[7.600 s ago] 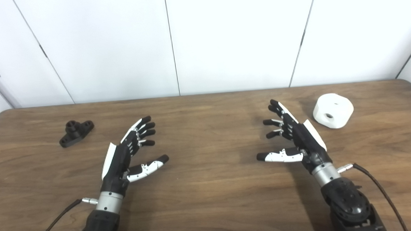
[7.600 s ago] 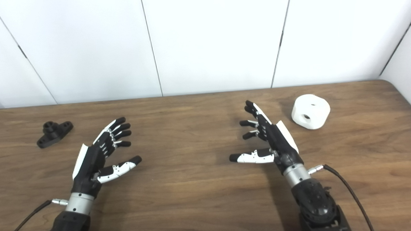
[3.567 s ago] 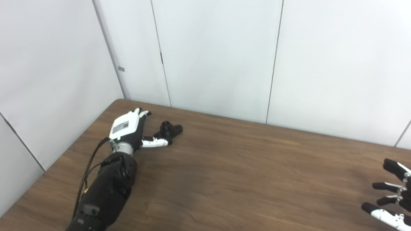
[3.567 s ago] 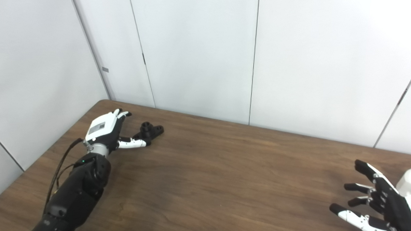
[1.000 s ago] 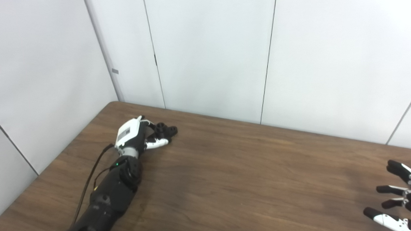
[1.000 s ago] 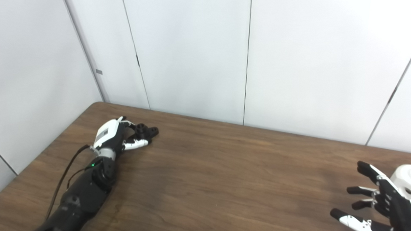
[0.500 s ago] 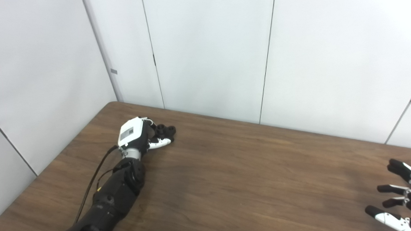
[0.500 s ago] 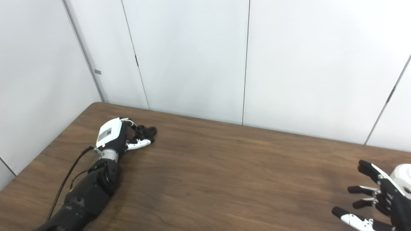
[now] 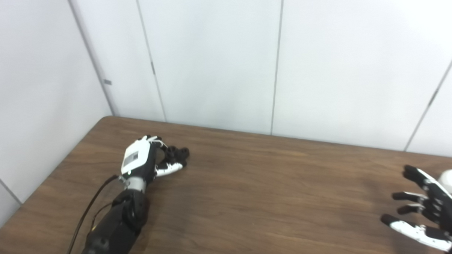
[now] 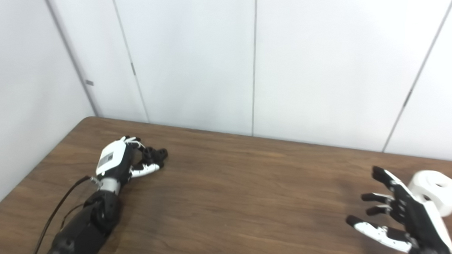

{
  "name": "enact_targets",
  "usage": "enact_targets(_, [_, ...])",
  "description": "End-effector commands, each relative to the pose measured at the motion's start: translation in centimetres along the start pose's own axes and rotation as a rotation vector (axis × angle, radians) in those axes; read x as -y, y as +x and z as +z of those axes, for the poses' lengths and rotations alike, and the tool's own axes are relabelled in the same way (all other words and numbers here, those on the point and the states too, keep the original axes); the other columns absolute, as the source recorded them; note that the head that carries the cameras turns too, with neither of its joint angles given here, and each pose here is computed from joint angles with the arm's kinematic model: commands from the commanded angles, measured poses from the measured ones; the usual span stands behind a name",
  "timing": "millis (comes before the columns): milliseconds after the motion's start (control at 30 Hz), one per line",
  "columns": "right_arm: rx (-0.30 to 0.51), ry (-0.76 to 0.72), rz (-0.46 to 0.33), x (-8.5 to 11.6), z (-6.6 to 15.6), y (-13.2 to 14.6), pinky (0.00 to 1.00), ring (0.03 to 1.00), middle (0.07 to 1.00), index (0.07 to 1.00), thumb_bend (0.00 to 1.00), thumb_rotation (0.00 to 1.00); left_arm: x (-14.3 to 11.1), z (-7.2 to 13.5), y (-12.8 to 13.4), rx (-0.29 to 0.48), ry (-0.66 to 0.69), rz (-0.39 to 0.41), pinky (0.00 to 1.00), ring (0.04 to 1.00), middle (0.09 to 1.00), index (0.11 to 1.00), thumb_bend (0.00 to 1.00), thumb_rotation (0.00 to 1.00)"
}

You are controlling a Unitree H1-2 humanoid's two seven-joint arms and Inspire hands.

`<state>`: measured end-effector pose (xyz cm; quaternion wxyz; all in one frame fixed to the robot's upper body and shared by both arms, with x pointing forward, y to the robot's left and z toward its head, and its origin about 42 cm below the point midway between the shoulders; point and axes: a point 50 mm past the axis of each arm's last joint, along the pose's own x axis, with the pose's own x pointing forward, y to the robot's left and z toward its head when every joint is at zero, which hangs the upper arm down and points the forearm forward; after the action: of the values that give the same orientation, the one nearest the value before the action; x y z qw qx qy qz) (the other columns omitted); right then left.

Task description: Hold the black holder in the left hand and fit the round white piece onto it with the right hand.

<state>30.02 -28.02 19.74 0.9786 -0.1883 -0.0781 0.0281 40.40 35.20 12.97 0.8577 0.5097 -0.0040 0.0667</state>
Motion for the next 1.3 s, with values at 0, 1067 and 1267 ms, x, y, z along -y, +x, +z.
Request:
enact_targets(0, [0.093, -0.022, -0.020, 0.5, 1.0, 0.8, 0.55, 0.675, 0.879, 0.881, 0.55, 0.00, 3.8, 3.0, -1.7, 0.136, -0.052, -0.168, 1.00, 0.979, 0.893, 0.484, 0.52, 0.06])
enact_targets(1067, [0.166, -0.032, -0.028, 0.4, -0.1, 1.2, 0.49, 0.639, 0.863, 0.855, 0.58, 0.12, 14.6, 11.3, -10.2, 0.677, 0.134, -0.705, 0.95, 0.981, 0.906, 0.483, 0.52, 0.06])
enact_targets(1267, [0.183, -0.038, -0.024, 0.5, 0.2, 1.5, 0.49, 0.634, 0.864, 0.855, 0.59, 0.17, 15.0, 11.0, -10.4, 0.674, 0.185, -0.716, 0.95, 0.978, 0.902, 0.484, 0.52, 0.06])
